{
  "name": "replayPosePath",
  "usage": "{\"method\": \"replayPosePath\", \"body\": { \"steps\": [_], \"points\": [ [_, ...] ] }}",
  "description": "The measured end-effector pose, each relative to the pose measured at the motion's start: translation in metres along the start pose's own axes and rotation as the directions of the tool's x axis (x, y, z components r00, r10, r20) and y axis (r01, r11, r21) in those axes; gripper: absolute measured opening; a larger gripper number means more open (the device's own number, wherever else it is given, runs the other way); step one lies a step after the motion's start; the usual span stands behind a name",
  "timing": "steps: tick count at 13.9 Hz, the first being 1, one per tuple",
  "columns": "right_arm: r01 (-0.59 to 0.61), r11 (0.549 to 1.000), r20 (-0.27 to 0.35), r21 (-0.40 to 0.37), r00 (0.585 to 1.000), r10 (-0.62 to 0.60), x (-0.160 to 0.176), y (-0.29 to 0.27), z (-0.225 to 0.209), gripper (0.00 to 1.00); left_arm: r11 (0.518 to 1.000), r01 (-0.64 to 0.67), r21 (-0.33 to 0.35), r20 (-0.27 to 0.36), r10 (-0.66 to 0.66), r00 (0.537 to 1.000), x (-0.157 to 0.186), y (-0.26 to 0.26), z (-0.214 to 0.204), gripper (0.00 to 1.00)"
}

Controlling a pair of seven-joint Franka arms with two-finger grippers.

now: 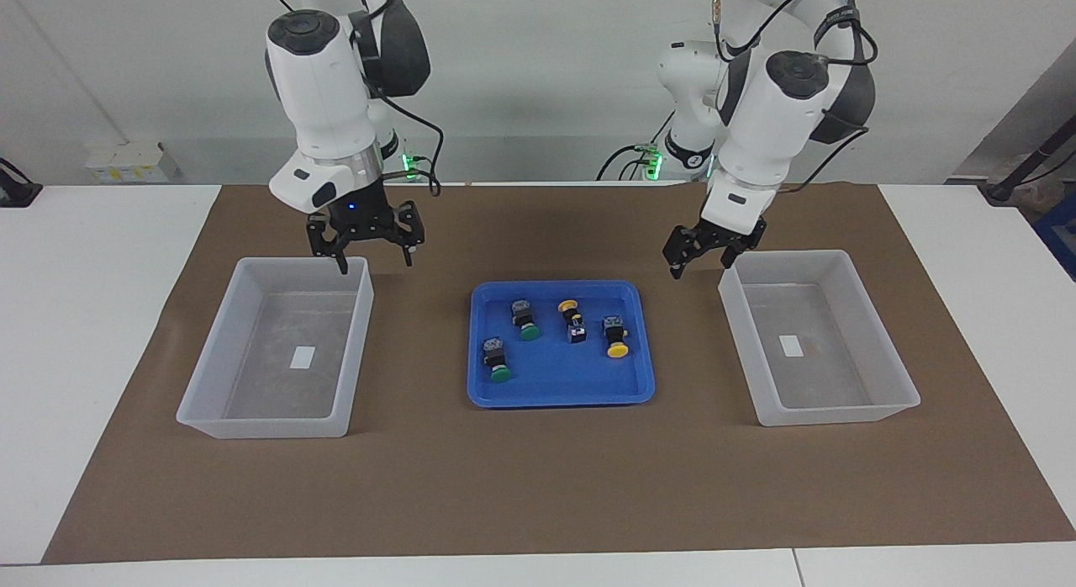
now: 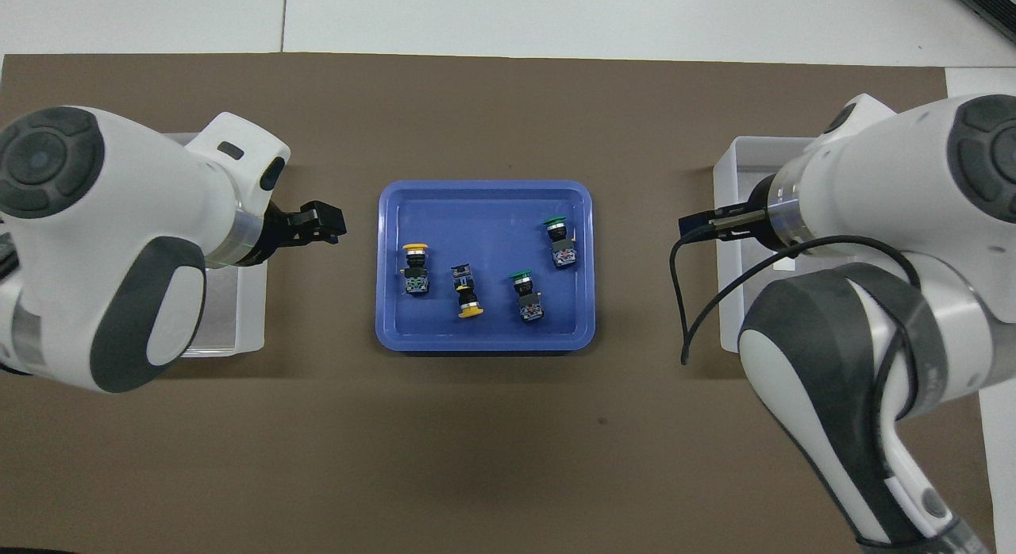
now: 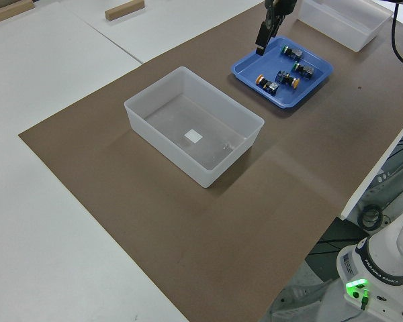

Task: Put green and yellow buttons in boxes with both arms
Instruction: 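Grasp a yellow button with the left gripper while the right gripper grasps a green button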

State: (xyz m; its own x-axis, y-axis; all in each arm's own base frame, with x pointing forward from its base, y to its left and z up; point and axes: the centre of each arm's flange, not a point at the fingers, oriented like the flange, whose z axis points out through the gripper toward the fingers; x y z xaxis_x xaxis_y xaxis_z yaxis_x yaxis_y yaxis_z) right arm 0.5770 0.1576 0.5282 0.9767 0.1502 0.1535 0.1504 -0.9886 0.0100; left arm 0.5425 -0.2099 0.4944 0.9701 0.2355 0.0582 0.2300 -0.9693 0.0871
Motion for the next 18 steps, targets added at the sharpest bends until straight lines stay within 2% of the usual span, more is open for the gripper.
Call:
{"method": "replayPosePath", "body": {
  "steps": [3, 7, 12, 18],
  "points": [
    [0.019, 1.000, -0.046, 0.023, 0.999, -0.018, 0.016, -0.035, 0.042, 1.00, 0.999, 0.038, -0.020, -0.012, -0.038, 0.999, -0.020, 0.029, 0.034, 1.00],
    [0.054, 0.997, -0.079, 0.050, 0.996, -0.050, 0.023, -0.082, 0.089, 1.00, 0.999, 0.020, -0.044, -0.036, -0.022, 0.999, -0.033, 0.041, 0.053, 1.00],
    [0.088, 0.994, -0.076, 0.060, 0.994, -0.083, 0.024, -0.109, 0.132, 1.00, 0.999, -0.007, -0.048, -0.036, 0.006, 0.999, -0.051, 0.048, 0.085, 1.00],
    [0.129, 0.990, -0.071, 0.060, 0.990, -0.125, 0.019, -0.131, 0.167, 1.00, 0.998, -0.032, -0.047, -0.030, 0.031, 0.999, -0.052, 0.060, 0.138, 1.00]
  ]
}}
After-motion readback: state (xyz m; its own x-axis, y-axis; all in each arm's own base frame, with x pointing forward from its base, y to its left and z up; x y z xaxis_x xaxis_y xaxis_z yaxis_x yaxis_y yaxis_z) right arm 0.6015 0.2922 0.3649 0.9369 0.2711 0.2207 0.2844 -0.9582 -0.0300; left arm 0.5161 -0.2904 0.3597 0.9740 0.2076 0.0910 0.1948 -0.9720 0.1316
